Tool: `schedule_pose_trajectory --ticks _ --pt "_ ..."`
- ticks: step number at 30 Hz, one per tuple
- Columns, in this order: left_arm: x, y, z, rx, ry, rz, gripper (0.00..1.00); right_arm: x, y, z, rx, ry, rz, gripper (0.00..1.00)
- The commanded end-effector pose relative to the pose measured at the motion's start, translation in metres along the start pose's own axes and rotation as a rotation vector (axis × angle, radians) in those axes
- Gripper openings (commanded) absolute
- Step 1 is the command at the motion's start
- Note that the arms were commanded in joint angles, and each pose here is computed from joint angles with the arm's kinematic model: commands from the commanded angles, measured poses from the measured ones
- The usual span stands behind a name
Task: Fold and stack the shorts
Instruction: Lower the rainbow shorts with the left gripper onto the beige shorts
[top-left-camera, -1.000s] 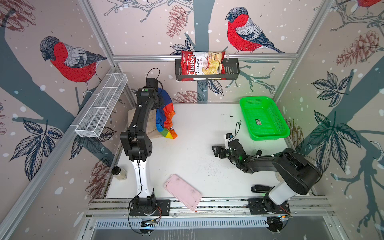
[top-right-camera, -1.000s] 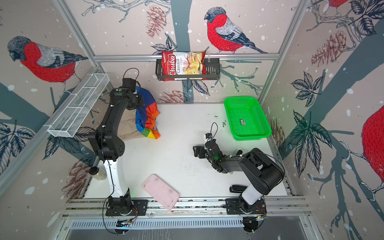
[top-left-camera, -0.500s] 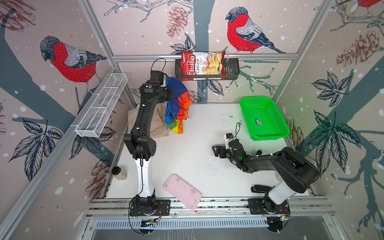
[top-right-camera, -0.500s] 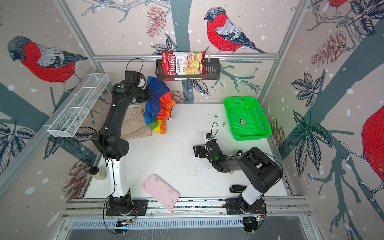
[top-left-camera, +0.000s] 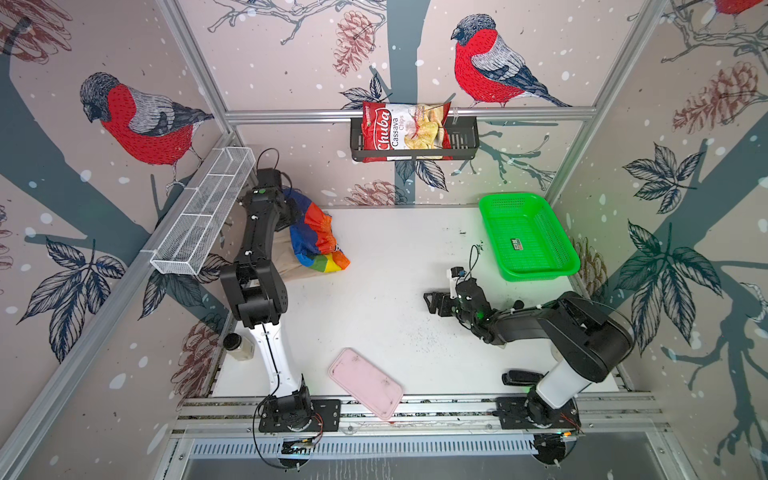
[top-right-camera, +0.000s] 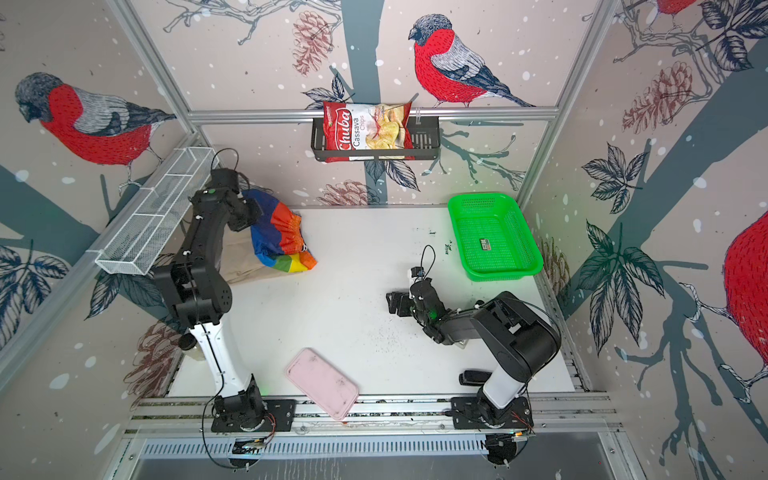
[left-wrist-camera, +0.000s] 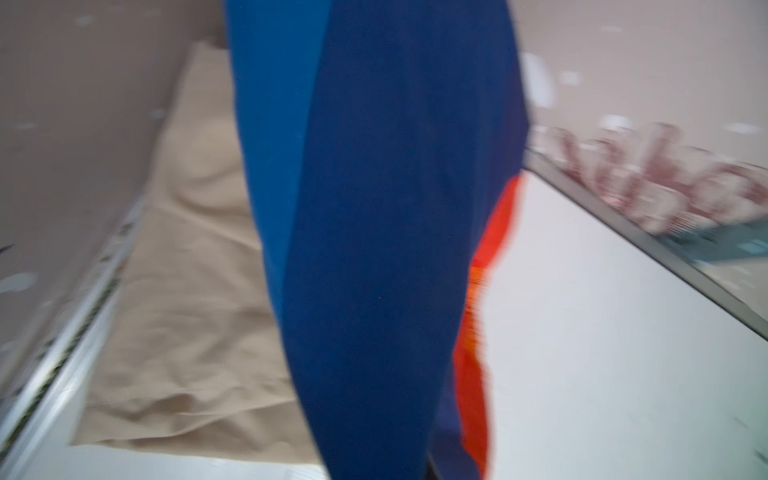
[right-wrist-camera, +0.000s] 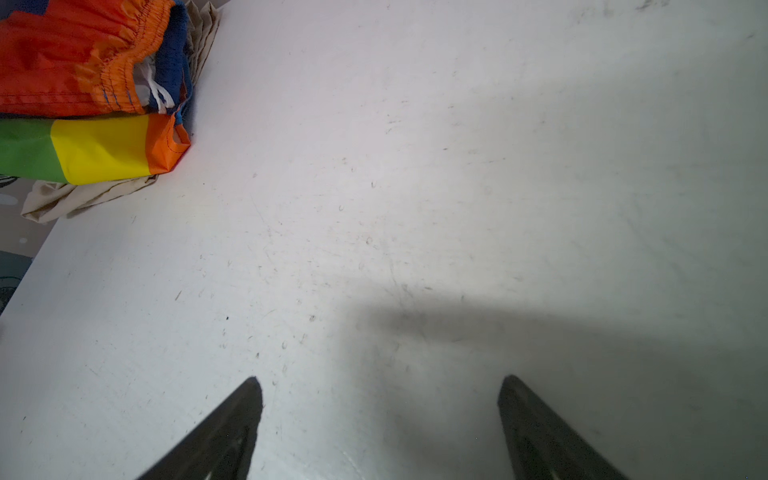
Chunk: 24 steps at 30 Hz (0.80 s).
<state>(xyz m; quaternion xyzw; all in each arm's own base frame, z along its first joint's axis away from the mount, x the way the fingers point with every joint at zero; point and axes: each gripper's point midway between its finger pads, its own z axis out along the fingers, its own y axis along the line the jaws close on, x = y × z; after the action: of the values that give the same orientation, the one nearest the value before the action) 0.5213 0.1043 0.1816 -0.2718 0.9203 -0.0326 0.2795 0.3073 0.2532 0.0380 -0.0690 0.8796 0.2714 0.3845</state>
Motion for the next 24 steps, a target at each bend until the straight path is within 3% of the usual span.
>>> schedule_pose_trajectory --ticks 1,7,16,19,24 --pt "-0.012 0.032 0.02 -0.081 -0.052 -0.019 0.0 0.0 0.001 0.001 -0.004 0.004 0.015 0.9" --pt "0.01 0.062 0.053 -0.178 0.019 -0.011 0.0 0.002 -0.001 0.004 0.003 0.016 0.02 0.9" --pt "0.085 0.08 0.09 -0.229 0.179 -0.033 0.0 -0.009 0.01 0.008 -0.028 0.018 0.01 0.9" --pt "0.103 0.057 0.095 -0.203 0.214 -0.003 0.0 -0.015 0.016 0.008 -0.04 0.015 0.012 0.9" --pt "0.125 -0.023 0.09 -0.1 0.232 0.129 0.0 -0.026 0.022 0.003 -0.041 -0.004 0.02 0.9"
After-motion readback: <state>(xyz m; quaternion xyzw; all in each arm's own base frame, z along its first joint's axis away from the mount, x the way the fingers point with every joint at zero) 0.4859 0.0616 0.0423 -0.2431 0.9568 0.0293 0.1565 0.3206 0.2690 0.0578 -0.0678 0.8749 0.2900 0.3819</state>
